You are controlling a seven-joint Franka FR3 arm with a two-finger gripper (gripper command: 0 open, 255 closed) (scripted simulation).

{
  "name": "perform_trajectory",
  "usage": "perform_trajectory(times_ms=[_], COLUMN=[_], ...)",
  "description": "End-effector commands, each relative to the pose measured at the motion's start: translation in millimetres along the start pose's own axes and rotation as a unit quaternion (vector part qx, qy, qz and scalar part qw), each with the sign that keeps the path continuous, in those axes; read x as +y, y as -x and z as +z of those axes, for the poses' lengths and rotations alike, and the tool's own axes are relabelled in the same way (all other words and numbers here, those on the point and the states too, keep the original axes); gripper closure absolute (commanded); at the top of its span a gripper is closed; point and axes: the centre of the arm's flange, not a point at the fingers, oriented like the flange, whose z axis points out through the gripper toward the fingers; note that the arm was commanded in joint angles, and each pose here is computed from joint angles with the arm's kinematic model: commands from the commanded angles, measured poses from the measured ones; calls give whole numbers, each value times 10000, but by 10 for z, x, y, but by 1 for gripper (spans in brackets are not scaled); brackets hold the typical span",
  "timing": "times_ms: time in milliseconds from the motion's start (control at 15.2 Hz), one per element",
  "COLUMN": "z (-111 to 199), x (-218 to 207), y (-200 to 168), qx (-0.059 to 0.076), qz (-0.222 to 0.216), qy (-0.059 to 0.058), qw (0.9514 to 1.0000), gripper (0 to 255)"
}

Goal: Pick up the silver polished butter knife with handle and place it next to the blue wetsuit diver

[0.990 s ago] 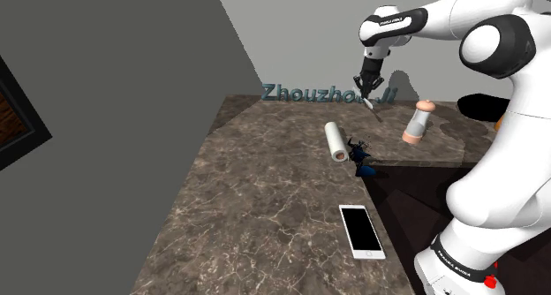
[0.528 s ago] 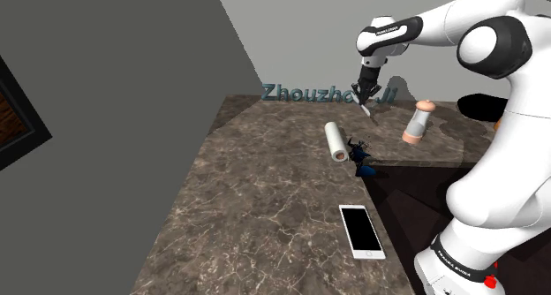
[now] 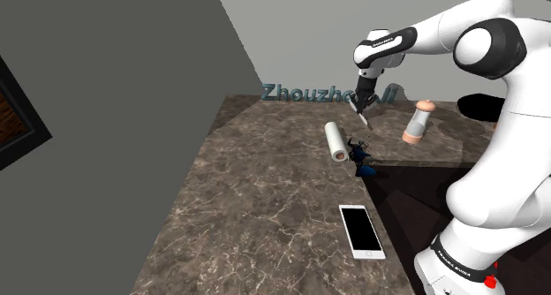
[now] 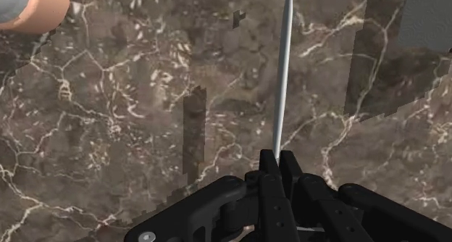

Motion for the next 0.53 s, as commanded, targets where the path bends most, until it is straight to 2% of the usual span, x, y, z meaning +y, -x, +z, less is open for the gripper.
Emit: perform_trajectory(times_ms=[0,264,462], z=[104,337,337], x=[8,8,8], y=[-9,-21,-21], qx=[3,3,3], qz=[0,0,0], qy=[0,0,0], qw=[10000,10000,10000], gripper=[255,255,255])
